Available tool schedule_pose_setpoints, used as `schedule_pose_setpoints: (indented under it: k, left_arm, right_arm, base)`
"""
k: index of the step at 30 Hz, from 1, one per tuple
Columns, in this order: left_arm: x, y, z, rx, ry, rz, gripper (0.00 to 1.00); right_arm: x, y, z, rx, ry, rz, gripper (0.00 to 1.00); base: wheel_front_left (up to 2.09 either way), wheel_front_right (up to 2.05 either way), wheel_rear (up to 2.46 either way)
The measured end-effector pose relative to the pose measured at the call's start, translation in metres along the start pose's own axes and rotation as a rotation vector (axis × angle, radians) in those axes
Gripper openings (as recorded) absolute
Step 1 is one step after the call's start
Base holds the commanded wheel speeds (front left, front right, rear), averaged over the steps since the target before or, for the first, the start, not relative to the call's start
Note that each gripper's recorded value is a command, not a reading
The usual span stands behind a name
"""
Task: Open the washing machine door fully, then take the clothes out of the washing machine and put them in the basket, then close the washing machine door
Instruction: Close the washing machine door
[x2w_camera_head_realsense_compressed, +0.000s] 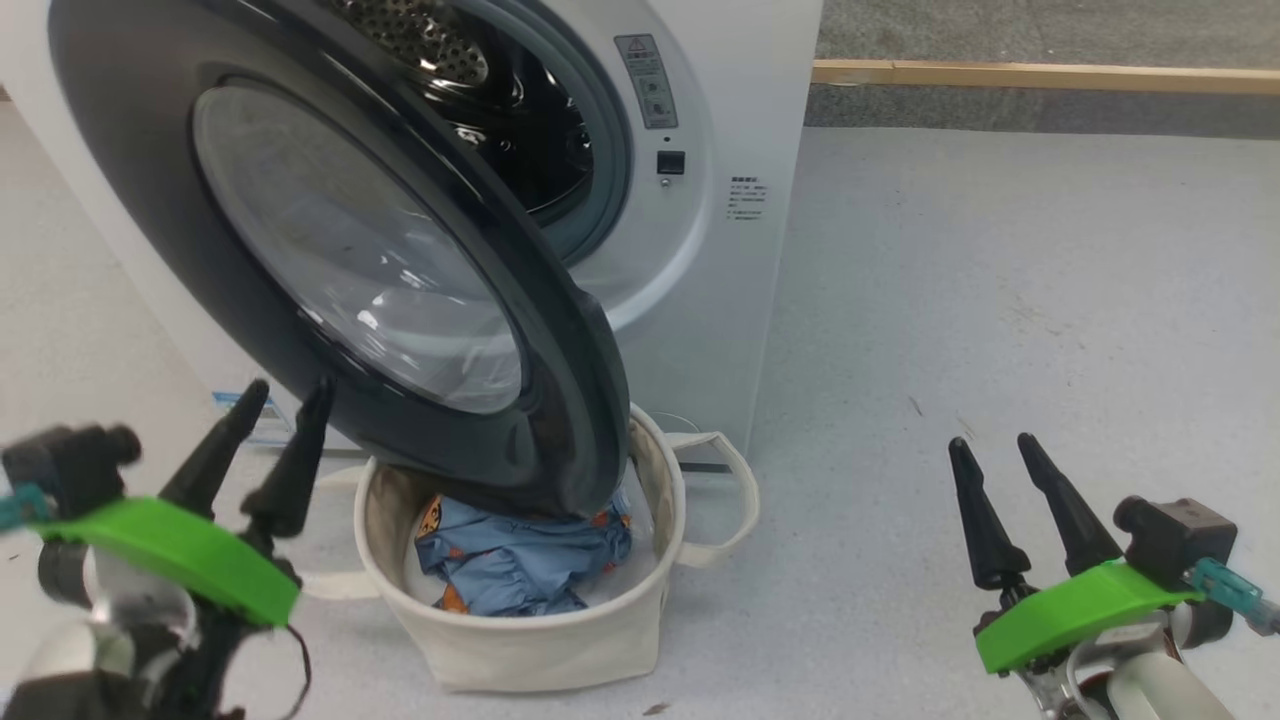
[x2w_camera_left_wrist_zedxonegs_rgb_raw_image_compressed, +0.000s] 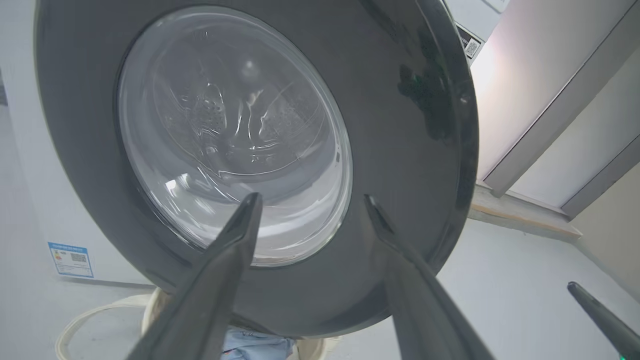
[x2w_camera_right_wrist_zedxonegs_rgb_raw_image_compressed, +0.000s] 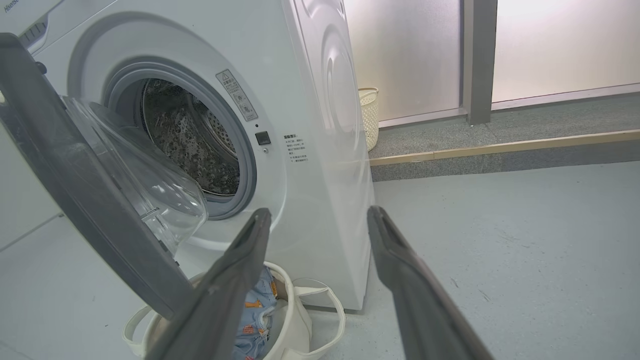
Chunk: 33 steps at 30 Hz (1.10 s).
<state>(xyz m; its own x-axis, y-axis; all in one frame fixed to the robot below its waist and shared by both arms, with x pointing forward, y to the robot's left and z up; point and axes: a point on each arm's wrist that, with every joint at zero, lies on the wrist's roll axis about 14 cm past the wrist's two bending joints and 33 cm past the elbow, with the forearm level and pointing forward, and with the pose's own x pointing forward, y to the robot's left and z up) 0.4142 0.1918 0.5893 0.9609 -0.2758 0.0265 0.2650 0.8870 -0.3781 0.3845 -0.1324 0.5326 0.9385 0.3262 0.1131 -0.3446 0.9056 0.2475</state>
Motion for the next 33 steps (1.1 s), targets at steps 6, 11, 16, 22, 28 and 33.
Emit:
schedule_pose_setpoints:
  k: [6,11,16,22,28,33]
  left_arm:
    - [-0.014,0.020,-0.020,0.173,-0.073,0.065,1.00]
    - [-0.017,0.027,-0.037,0.187,-0.067,0.080,1.00]
    - [-0.021,0.037,-0.042,0.167,-0.062,0.109,1.00]
    - [-0.025,0.050,-0.032,0.139,-0.091,0.151,1.00]
    - [-0.036,0.067,-0.019,0.123,-0.127,0.207,1.00]
    - [-0.047,0.077,-0.010,0.128,-0.150,0.245,1.00]
  right_arm:
    - [0.003,0.003,0.000,-0.001,0.006,0.012,1.00]
    - [0.002,0.003,0.001,-0.002,0.007,0.012,1.00]
    - [0.003,0.006,0.002,-0.003,0.008,0.019,0.48]
    - [0.008,0.032,0.010,0.002,-0.018,0.101,0.00]
    - [0.013,0.112,-0.004,0.014,0.046,0.346,0.00]
    - [0.027,0.171,-0.012,0.022,0.091,0.515,0.00]
  base:
    - [0.00,0.00,0.00]
    - [0.00,0.00,0.00]
    - [0.00,0.00,0.00]
    - [0.00,0.00,0.00]
    - [0.00,0.00,0.00]
    - [0.00,0.00,0.00]
